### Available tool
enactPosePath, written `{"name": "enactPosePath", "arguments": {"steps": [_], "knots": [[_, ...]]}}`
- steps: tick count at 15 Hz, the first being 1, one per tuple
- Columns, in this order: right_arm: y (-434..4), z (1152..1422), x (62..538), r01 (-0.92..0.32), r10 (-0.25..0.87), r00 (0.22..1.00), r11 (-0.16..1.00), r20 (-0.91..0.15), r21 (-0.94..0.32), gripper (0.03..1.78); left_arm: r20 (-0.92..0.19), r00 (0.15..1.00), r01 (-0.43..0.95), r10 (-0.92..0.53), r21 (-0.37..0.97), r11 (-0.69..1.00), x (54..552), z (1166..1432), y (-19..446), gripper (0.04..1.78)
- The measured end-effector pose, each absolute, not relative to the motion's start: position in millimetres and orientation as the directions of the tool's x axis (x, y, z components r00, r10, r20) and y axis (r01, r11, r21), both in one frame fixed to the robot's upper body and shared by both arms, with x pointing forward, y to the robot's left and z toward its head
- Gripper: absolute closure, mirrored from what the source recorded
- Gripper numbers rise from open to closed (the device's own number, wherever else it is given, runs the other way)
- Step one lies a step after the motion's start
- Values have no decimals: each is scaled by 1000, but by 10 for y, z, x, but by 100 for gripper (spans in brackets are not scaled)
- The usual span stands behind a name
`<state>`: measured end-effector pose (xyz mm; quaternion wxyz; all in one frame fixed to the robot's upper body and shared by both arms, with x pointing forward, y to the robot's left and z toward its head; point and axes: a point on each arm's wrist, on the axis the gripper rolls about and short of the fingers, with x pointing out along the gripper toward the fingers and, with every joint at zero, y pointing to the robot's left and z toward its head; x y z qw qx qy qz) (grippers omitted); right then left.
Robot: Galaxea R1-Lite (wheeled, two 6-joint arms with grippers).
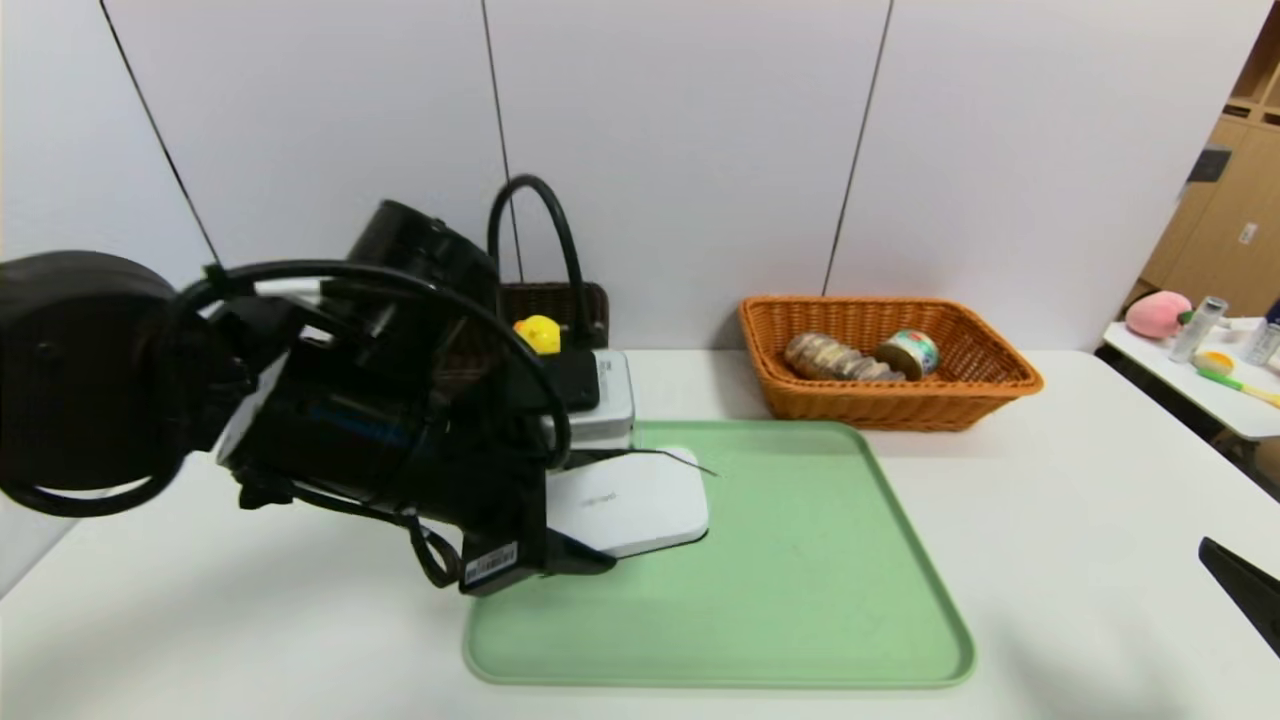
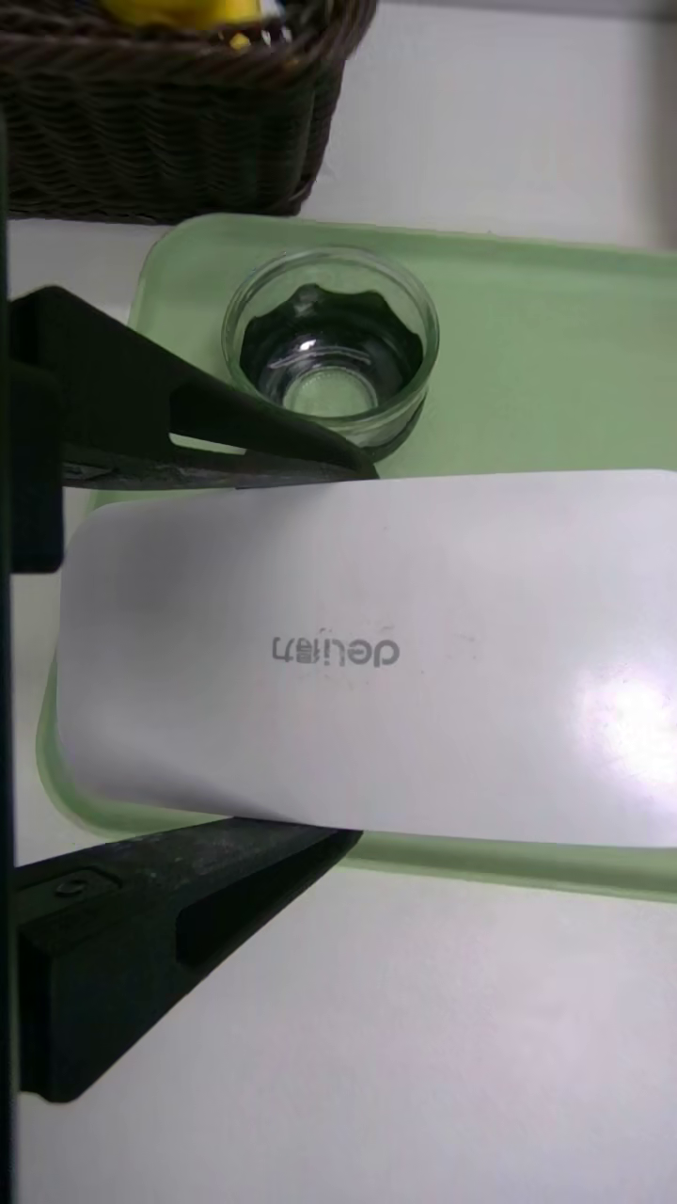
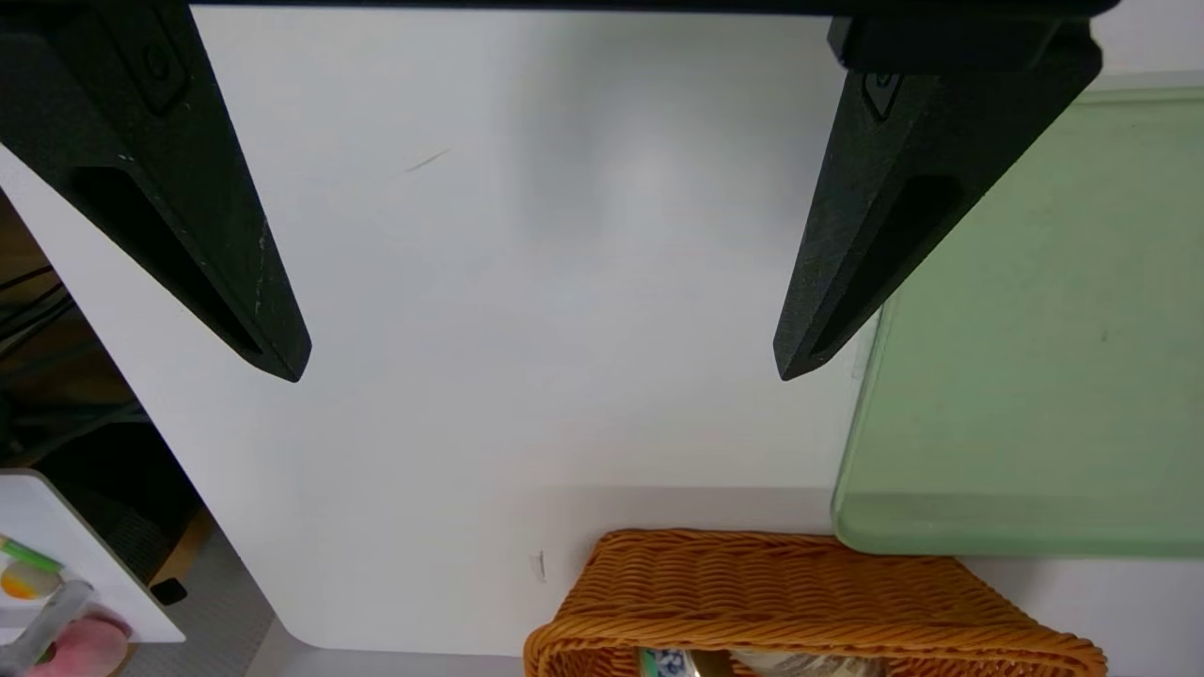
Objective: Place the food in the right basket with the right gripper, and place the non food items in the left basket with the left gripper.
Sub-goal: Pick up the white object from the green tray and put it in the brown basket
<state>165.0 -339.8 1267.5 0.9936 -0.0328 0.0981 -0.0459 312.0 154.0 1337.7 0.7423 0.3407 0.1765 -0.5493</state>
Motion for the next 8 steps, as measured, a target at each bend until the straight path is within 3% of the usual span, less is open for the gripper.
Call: {"name": "enactPosePath", "arguments": {"steps": [4,6,8], "knots": [[-3398,12646,1643,85,-98,975,994,-201,-75,11,-424,472,881,-773,205,426,3076,13831,1643,84],[-3398,12646,1643,85,-99,975,994,-200,-75,11,-260,633,768,-729,96,633,3223,14025,1809,84],[-3398,12654,1643,85,-99,975,993,-197,-76,11,-133,794,596,-593,-17,803,3451,14114,2103,84]]}}
